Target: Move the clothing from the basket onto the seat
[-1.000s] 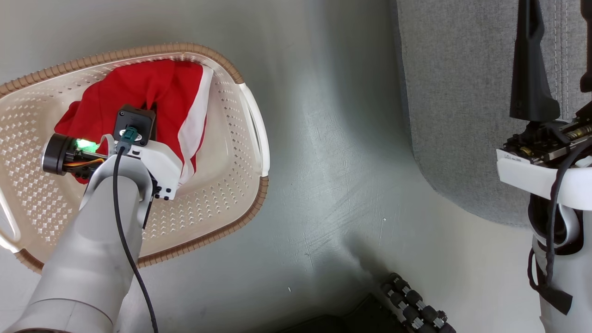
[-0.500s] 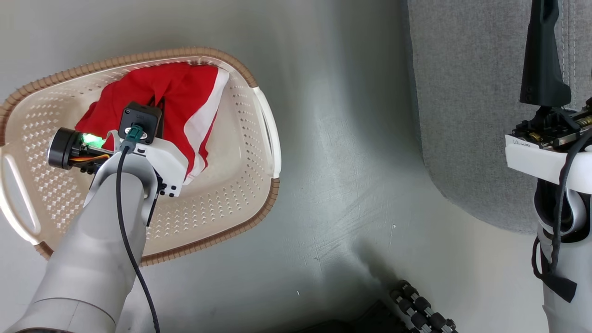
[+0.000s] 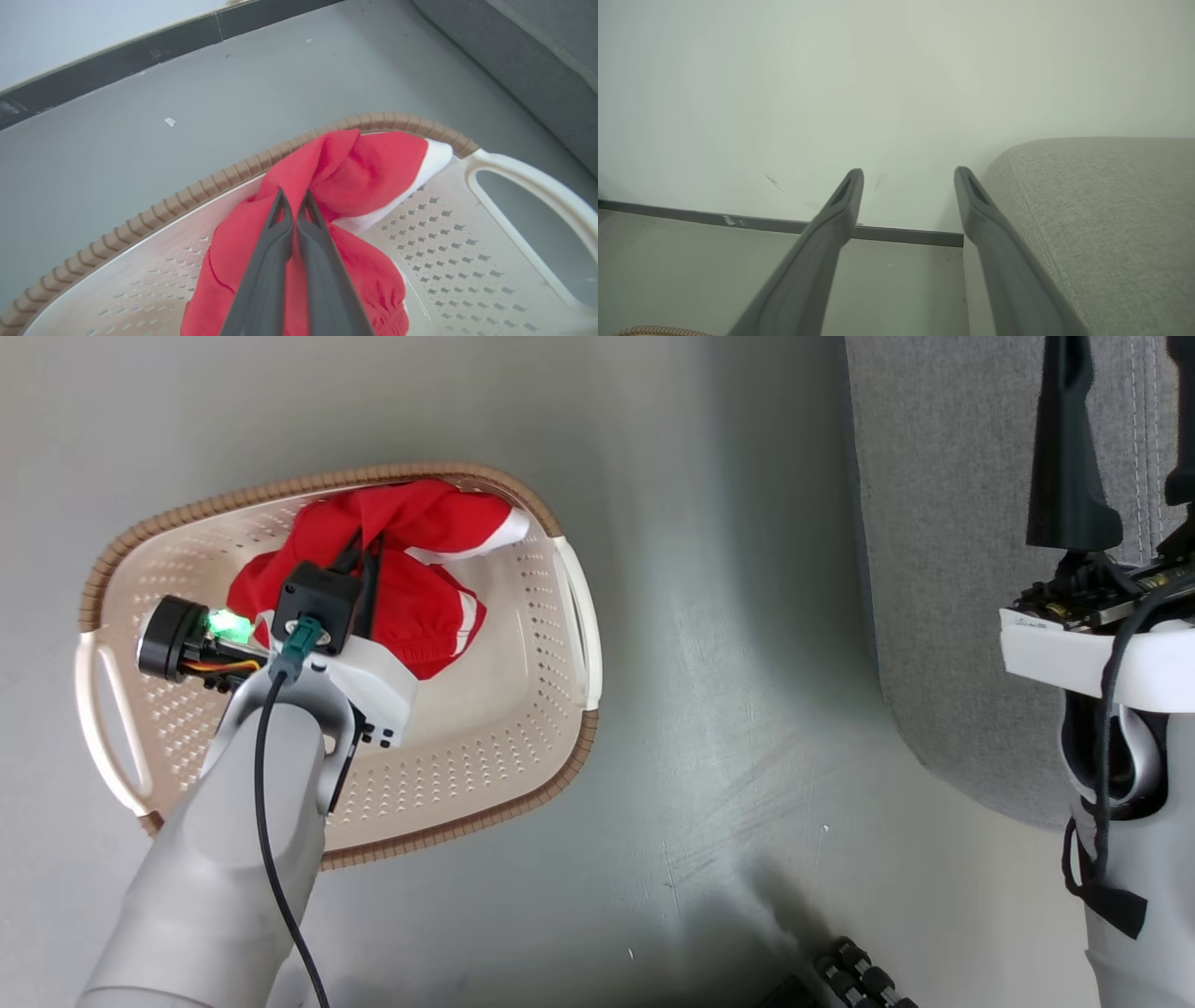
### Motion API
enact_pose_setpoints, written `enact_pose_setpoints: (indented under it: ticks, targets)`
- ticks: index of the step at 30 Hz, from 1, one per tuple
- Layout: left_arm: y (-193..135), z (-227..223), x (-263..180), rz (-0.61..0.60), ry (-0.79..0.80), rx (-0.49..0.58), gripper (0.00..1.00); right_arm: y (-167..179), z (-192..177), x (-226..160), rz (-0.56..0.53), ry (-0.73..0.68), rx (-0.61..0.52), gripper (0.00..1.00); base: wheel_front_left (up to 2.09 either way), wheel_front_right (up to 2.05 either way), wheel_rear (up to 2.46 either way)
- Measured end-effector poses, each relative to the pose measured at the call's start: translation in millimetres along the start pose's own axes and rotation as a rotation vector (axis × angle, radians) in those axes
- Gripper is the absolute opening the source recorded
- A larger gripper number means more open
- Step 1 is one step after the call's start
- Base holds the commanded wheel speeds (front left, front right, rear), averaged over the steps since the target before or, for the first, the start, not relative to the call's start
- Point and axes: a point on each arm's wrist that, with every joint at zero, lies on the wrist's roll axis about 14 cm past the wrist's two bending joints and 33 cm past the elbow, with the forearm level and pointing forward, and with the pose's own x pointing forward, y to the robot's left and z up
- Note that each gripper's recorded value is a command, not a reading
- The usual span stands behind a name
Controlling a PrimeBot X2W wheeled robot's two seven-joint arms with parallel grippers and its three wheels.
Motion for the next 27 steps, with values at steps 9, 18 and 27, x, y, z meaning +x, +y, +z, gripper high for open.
enact_pose_setpoints:
  ticks: [9,18,27]
  targets:
    - [6.7,50.3,-26.0,0.037,-0.14,-0.02,0.0,17.3,12.7,2.9,0.042,-0.019,0.017,1.0,0.0,0.0,0.0]
    - [15.7,108.4,-62.1,0.078,-0.295,0.003,0.0,31.5,34.7,3.6,0.076,-0.051,0.033,1.0,0.0,0.0,0.0]
    - [24.8,171.3,-106.2,0.119,-0.46,0.056,0.0,45.5,61.5,-3.4,0.112,-0.083,0.052,1.0,0.0,0.0,0.0]
